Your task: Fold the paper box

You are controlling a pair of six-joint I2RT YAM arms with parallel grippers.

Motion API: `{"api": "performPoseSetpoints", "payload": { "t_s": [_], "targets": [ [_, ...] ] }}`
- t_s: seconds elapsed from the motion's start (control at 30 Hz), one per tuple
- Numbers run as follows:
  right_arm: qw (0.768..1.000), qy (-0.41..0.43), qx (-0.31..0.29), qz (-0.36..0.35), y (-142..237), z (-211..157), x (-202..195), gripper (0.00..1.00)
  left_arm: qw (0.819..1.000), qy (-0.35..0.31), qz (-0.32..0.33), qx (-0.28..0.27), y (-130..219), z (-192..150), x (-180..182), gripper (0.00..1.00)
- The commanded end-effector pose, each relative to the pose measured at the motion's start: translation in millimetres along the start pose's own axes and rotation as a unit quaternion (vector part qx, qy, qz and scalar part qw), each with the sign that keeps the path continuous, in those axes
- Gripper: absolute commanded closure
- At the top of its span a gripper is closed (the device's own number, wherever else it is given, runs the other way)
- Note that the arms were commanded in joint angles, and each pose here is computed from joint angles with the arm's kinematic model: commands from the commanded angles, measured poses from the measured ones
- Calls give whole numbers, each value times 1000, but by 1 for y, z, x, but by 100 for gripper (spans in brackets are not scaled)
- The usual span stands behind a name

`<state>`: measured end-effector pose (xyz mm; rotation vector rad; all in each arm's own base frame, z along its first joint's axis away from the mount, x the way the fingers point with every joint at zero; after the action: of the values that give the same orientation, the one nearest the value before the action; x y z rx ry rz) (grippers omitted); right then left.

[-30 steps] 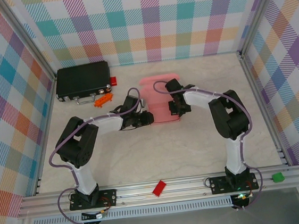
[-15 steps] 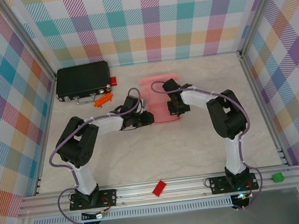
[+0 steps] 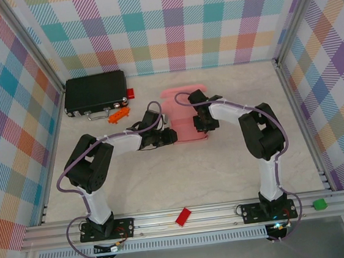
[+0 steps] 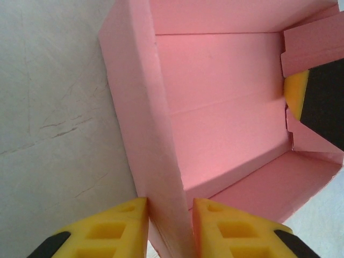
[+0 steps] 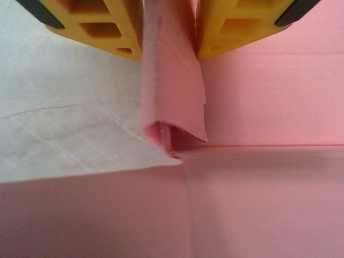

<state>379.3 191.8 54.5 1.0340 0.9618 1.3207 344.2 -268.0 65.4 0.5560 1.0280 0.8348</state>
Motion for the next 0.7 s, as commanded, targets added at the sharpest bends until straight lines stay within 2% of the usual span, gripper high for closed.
{"api": "performPoseSetpoints", "payload": {
  "t_s": [0.0, 0.13, 0.37, 0.6, 0.67],
  "targets": [
    [999, -13, -7, 28, 22, 4, 8, 69, 1000, 5, 0, 18, -5, -12, 2, 73],
    [999, -20, -12, 39, 27, 6, 10, 69, 1000, 5, 1, 18, -5, -12, 2, 73],
    [999, -32, -24, 14, 28, 10, 3, 67, 1000, 5, 0, 19, -5, -12, 2, 73],
    [999, -33, -23, 31, 30, 12, 6, 64, 1000, 4, 2, 20, -5, -12, 2, 73],
    [998, -36, -24, 40, 31, 14, 8, 67, 1000, 4, 2, 20, -5, -12, 2, 73]
  ]
}}
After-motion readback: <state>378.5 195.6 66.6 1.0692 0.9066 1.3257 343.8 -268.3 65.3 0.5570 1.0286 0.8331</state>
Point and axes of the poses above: each hand's point on the last joint's axis, 136 mm out from that joint toward the fingers, its own y axis back along the fingers, its own x axis along the line the jaws close on, z = x × y, the point moved 3 cm from there along y, back along the fingers, and after that the axes turned 6 degrees about -y, right-handed, at the moved point
